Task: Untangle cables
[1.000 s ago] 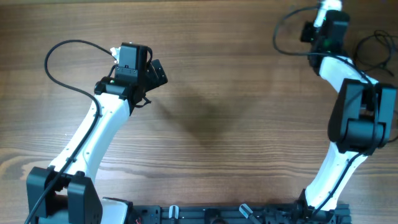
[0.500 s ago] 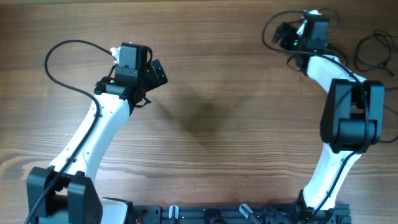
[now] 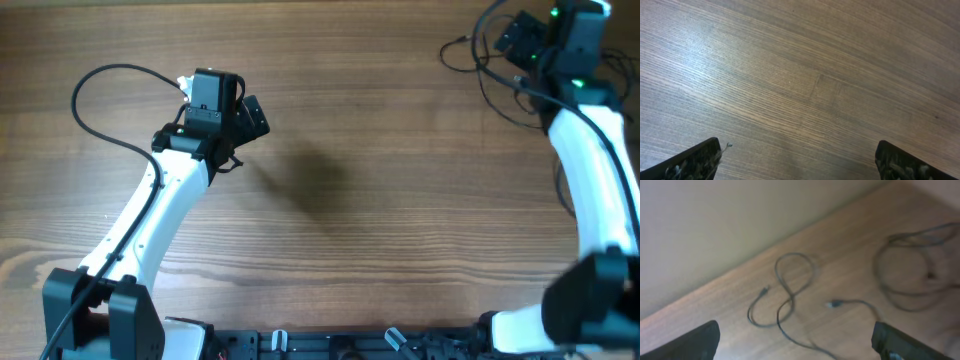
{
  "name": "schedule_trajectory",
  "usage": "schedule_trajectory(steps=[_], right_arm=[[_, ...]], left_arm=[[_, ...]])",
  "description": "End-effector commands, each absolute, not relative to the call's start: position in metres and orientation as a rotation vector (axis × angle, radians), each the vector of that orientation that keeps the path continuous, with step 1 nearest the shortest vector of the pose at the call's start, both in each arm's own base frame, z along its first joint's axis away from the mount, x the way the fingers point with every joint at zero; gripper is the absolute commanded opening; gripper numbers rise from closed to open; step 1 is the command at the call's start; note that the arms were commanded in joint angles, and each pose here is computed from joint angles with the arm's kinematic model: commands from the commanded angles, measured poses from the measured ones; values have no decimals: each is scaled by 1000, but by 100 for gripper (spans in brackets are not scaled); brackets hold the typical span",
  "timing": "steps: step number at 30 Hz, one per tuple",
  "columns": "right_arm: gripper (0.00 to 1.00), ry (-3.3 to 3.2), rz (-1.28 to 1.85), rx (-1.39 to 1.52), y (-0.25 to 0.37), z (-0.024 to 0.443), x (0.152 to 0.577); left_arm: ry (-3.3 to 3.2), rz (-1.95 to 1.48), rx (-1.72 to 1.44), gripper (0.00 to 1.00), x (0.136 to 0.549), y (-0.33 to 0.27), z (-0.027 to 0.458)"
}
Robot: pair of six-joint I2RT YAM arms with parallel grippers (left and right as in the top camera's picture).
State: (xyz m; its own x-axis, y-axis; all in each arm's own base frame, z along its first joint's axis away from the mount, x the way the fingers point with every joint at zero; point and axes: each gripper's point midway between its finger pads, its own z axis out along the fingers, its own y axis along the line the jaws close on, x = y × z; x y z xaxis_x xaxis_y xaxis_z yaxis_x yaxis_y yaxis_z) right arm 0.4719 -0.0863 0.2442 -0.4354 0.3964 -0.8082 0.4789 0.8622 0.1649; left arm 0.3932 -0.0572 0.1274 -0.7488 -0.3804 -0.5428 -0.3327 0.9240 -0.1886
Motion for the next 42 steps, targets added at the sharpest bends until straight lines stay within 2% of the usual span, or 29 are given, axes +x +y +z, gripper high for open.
schedule_trajectory(steps=[1,8,14,21,30,35,42], right_arm=[[100,2046,-56,597,-74,293,433],[100,1958,180,452,-29,377,331],[100,1953,219,425,-15,390,244],[100,1844,323,327,8,412,177],[100,1955,349,419,12,373,126],[100,2065,291,482,5,346,113],[100,2075,248,509,-1,342,111]], left_arm=[[2468,-87,-520,100,395,-52,129],[2468,-87,-520,100,395,-52,129],[2468,-87,-520,100,395,-52,129],[2468,-87,-520,100,395,-52,129],[2468,-87,-520,100,395,-52,129],[2468,-87,-520,100,395,-52,129],[2468,-87,-520,100,395,-52,129]])
